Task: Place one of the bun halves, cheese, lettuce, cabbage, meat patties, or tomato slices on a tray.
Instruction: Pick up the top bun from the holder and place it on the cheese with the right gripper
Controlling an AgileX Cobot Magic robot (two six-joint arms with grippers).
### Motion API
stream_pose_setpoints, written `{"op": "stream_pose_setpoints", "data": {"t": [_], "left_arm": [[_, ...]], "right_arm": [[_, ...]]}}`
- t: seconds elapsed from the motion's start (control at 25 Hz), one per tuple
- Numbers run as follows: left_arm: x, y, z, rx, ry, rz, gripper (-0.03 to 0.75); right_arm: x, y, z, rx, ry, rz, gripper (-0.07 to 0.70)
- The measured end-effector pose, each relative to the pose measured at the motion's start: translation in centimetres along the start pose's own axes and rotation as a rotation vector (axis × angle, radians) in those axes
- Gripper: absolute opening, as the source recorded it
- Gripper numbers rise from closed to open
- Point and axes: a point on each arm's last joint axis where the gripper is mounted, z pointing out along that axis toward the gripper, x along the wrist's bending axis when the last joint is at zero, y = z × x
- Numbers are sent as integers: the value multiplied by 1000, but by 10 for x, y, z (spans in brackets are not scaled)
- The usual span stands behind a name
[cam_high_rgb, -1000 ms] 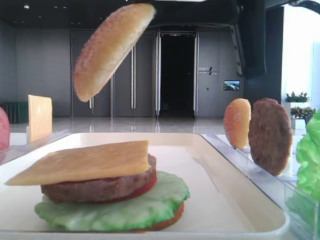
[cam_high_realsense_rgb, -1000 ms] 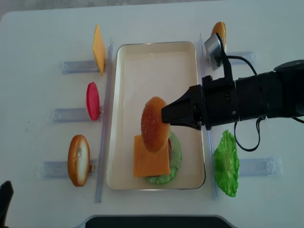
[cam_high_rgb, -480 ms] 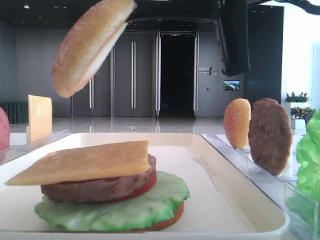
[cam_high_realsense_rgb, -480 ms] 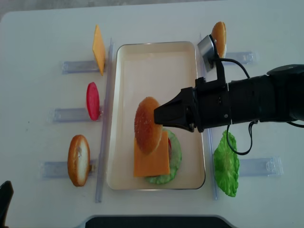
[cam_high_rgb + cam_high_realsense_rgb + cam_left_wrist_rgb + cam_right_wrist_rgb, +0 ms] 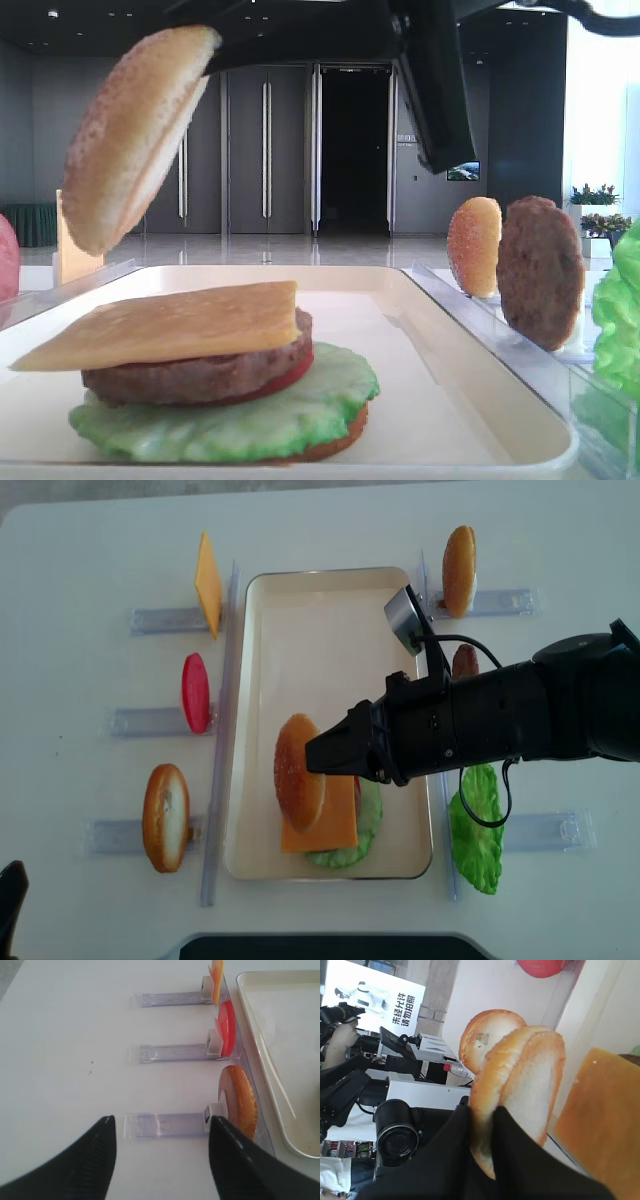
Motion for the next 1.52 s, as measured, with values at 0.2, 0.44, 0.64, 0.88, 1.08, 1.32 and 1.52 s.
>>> {"op": "stream_pose_setpoints", "data": {"t": [0.2,0.44,0.64,0.88,1.08,1.32,1.52], "left_arm": [[0,0,0,0,0,0,450],[0,0,0,0,0,0,450],[0,0,0,0,0,0,450],[0,0,0,0,0,-3,450],[0,0,0,0,-1,-7,450],[-1,0,0,-1,-6,-18,450],[-1,0,0,-1,-7,-22,450]], "right_arm": [[-12,-1,6,17,-26,21,97],[-30,-6,18,64,-21,77,97],[-29,-8,19,79,16,84,97],[-25,-9,18,97,62,85,97],[-25,-10,19,102,70,85,97],[-25,-7,14,99,99,91,97],[-29,2,2,71,128,105,97]]}}
